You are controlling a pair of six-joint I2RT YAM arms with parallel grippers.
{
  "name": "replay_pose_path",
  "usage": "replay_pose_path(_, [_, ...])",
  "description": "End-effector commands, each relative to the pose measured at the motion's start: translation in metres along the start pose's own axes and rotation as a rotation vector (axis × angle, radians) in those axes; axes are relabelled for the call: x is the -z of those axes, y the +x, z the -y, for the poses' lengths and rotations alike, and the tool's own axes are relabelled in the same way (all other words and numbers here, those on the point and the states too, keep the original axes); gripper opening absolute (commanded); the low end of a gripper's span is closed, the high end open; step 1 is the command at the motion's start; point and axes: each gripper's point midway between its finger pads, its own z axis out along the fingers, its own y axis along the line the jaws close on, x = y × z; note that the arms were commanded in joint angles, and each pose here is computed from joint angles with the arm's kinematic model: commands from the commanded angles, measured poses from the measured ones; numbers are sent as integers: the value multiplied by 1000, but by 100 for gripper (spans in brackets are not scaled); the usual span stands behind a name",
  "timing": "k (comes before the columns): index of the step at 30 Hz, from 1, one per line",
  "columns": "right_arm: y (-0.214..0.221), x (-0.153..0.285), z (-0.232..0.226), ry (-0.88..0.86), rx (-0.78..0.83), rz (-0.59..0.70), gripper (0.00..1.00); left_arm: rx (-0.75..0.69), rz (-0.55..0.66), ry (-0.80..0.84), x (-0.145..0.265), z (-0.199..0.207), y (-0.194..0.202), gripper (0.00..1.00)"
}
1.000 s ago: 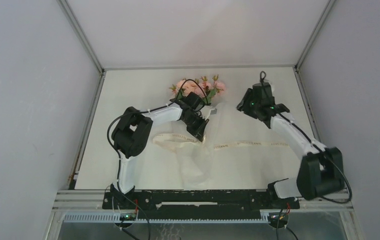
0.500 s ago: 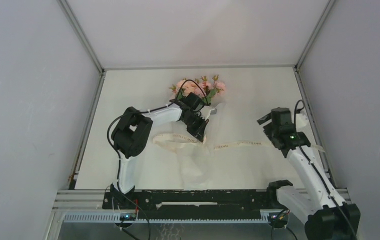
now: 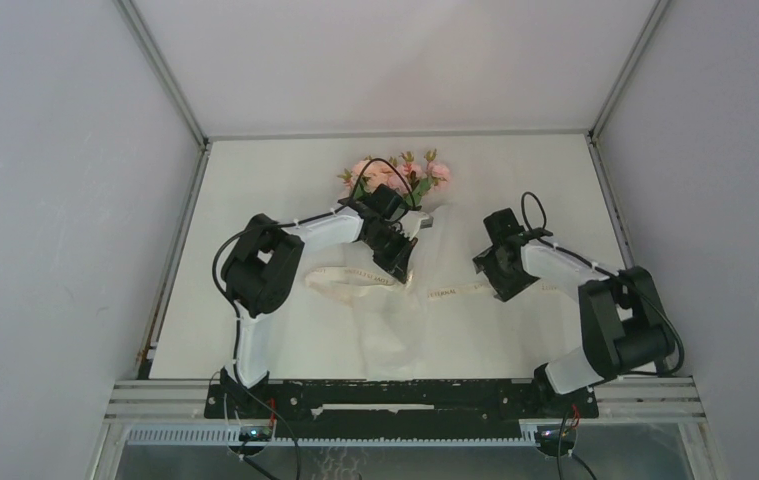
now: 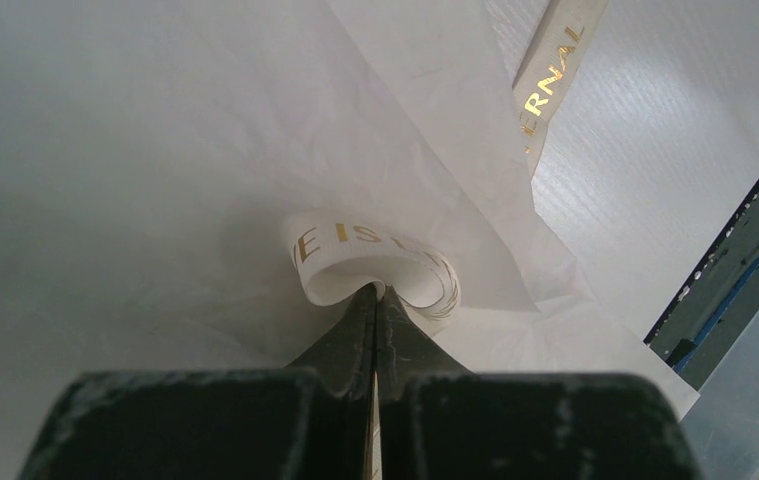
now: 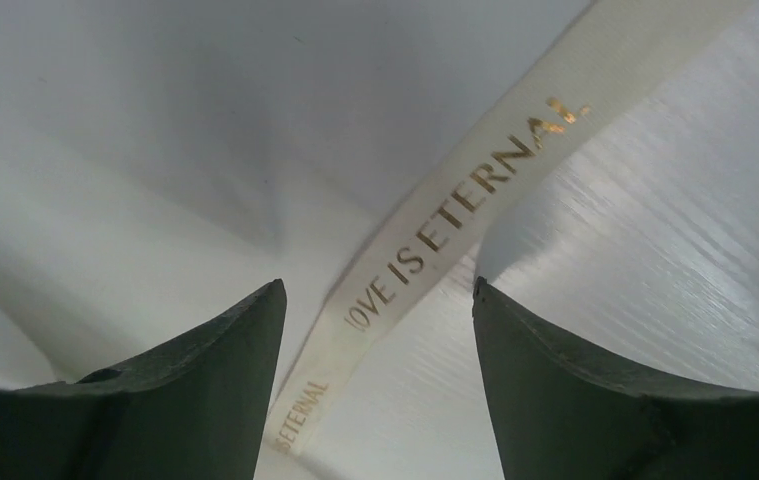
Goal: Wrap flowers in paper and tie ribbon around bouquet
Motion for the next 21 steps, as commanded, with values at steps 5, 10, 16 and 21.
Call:
replay_pose_path(5, [-12, -20, -10, 51, 43, 0, 56, -26, 48, 13, 16, 12, -9, 0])
replay_pose_path(10, [-13, -24, -29, -102, 205, -44, 4, -30, 50, 12, 17, 13, -10, 0])
replay_pose_path(16, [-87, 22, -33, -171, 260, 244, 0, -34, 50, 6, 18, 13, -9, 0])
replay_pose_path(21, [-165, 141, -43, -245, 267, 695, 0, -34, 46, -1, 17, 10, -10, 0])
